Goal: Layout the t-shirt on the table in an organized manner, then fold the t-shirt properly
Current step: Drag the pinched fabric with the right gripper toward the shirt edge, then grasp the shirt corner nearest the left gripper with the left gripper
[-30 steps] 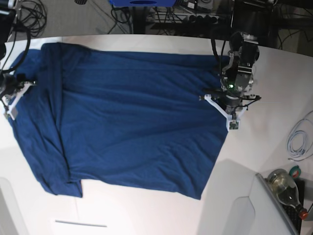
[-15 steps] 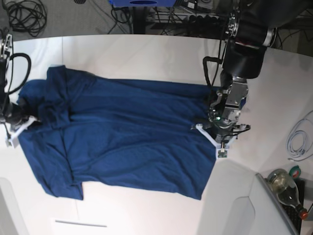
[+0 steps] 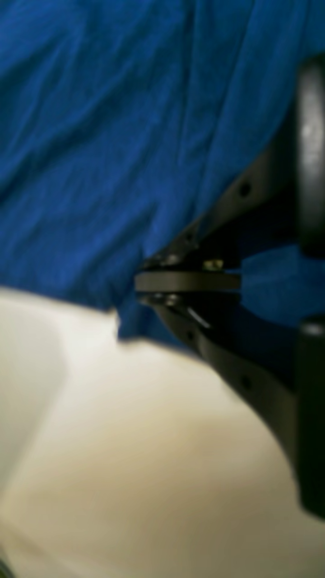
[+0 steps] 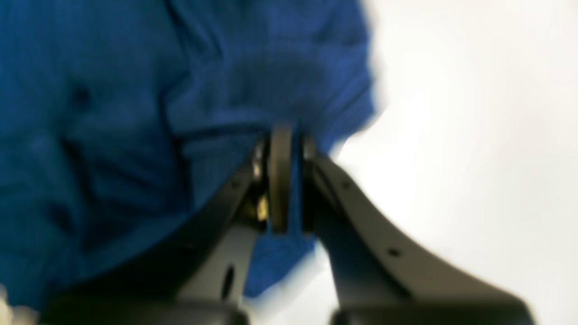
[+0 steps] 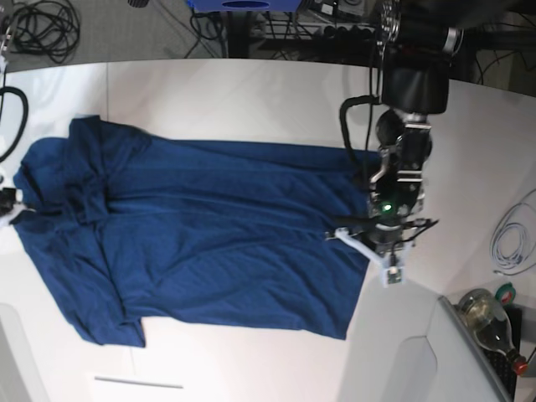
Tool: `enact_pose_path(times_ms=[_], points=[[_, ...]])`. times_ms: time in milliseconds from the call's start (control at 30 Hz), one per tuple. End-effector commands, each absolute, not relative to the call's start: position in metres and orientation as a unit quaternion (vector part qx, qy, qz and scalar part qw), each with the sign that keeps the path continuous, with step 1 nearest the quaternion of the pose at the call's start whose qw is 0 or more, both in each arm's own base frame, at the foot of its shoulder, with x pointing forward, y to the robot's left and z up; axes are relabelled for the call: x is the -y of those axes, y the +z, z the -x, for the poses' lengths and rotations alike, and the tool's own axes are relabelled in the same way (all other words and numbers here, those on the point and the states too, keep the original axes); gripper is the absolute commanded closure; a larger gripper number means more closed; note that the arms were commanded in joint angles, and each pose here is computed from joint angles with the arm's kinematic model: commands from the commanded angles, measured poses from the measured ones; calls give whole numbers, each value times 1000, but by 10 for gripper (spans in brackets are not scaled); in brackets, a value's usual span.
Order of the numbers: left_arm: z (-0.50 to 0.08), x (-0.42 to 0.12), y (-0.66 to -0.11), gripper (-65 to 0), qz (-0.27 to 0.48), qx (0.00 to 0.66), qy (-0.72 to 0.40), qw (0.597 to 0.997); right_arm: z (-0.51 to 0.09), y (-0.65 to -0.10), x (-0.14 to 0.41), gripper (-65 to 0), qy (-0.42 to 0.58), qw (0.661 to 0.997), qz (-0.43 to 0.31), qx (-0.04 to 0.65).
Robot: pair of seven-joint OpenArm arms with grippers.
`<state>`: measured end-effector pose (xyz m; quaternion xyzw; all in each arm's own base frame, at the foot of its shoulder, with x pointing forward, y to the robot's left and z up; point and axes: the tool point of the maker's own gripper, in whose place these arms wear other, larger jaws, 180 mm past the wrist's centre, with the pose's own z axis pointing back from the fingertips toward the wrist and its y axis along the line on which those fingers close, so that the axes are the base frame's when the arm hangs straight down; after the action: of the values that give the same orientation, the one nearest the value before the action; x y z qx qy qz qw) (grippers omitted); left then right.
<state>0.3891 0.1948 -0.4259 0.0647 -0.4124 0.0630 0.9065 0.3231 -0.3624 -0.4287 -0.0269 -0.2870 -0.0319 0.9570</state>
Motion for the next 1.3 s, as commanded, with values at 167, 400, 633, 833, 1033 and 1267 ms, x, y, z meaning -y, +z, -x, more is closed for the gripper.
enact_pose_path(times_ms=[167,400,633,833,1033,1267], points=[[-336,-253,-380,0,-108,453,104,879,-285,-390,270,-89,99,945,18,311],[-240,-312,-407,0,-138,436,65,887,-237,-417,174,-417,198,941,-55,270],[-188,-349,-414,0,-173,411,84,891,-235,-441,143,-389,229,940,-86,237],[-180,-355,-416,0,-179,405,98,891,-239,-449,140,-384,220,945,-86,227],[-180,-353,-416,0,-177,405,97,892,-238,-458,147,-383,194,953,-79,221],[-181,-354,-416,0,-178,405,98,891,-237,-474,157,-126,177,959,-79,206]])
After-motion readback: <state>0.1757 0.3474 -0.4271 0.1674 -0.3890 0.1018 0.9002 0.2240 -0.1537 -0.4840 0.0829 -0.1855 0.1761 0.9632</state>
